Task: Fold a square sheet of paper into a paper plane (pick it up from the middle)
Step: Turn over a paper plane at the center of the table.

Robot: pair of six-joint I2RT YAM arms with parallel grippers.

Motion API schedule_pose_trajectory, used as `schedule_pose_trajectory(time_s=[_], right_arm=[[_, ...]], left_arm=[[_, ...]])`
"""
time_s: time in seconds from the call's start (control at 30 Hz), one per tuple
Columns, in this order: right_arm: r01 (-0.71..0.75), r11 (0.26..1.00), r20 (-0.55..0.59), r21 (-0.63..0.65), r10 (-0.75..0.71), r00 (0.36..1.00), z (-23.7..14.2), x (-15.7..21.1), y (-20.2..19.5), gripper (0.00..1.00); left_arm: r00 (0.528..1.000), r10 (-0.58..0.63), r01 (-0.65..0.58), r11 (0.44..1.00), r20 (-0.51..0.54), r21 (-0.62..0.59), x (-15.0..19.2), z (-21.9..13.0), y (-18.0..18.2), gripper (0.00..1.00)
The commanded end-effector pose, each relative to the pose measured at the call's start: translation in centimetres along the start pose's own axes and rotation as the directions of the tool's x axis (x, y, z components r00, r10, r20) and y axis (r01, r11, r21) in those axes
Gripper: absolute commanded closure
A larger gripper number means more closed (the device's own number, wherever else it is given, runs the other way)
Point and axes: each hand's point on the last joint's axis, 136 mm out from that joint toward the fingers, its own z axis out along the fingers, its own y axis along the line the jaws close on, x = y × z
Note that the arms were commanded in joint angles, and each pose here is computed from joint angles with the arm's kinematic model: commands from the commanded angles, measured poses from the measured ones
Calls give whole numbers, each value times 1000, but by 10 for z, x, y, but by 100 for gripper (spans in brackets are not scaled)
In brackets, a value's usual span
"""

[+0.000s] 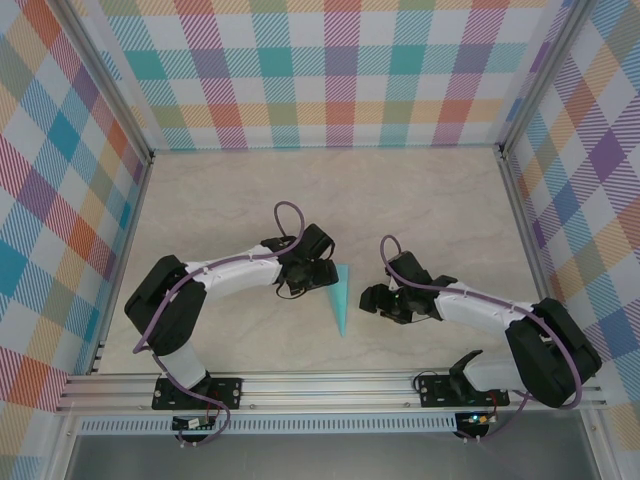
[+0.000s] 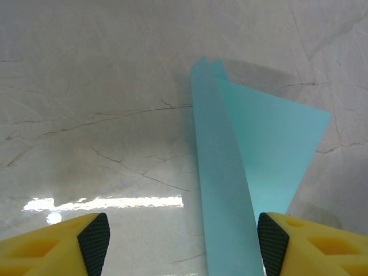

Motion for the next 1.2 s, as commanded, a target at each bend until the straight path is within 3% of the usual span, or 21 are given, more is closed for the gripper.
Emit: schedule_pose_trajectory(time_s=[0.0, 0.6, 0.97, 1.17], right_arm=[[27, 998, -12, -55, -27, 1000, 4, -4, 16, 37], [58, 991, 20, -121, -56, 998, -8, -19, 44, 37], [79, 980, -58, -184, -91, 994, 10, -20, 70, 44], [112, 976, -109, -185, -133, 985, 25, -13, 81, 47]], left_arm=[[999, -45, 45, 999, -11, 9, -1, 0, 6, 28], [999, -36, 37, 997, -23, 73, 1, 0, -5, 30], [1000, -29, 29, 998, 4, 55, 5, -7, 11, 71], [1000, -14, 13, 999, 25, 38, 5, -12, 19, 74]])
